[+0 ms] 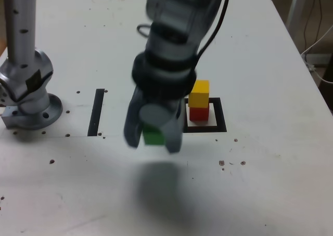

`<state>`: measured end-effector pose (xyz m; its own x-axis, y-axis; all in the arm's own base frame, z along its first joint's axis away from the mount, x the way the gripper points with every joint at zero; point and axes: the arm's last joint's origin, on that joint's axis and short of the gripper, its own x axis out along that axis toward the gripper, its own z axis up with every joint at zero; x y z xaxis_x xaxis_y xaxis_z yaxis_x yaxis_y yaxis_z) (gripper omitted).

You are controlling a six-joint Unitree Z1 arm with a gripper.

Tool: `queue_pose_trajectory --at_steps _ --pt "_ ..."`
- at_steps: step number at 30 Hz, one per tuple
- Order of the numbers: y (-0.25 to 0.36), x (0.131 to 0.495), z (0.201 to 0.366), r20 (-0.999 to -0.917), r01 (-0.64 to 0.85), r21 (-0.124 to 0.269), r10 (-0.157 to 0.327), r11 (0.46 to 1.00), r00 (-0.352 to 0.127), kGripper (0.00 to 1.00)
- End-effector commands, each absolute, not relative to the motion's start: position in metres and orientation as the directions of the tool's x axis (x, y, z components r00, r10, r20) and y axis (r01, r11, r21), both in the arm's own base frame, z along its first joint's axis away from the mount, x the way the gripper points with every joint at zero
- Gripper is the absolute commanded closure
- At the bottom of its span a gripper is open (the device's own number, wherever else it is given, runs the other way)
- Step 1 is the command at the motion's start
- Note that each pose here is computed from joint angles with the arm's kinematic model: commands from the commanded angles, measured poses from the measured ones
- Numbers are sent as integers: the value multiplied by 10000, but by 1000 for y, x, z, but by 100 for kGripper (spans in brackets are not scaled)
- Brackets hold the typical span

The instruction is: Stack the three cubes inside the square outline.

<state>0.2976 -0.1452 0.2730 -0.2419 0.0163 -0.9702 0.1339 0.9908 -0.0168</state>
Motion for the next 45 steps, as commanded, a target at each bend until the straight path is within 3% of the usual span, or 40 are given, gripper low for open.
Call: queue_pose_trajectory --at_steps 1,9,20,45 --pt "-133 302 281 -9729 1304 -155 151 9913 -2306 79" --pt "-93 320 299 -9784 1137 -24 211 9935 -2054 79" --pt "-51 340 317 -9786 1242 125 377 9922 -2022 79" --pt "-28 371 295 -9717 1262 -67 234 9920 -2351 79"
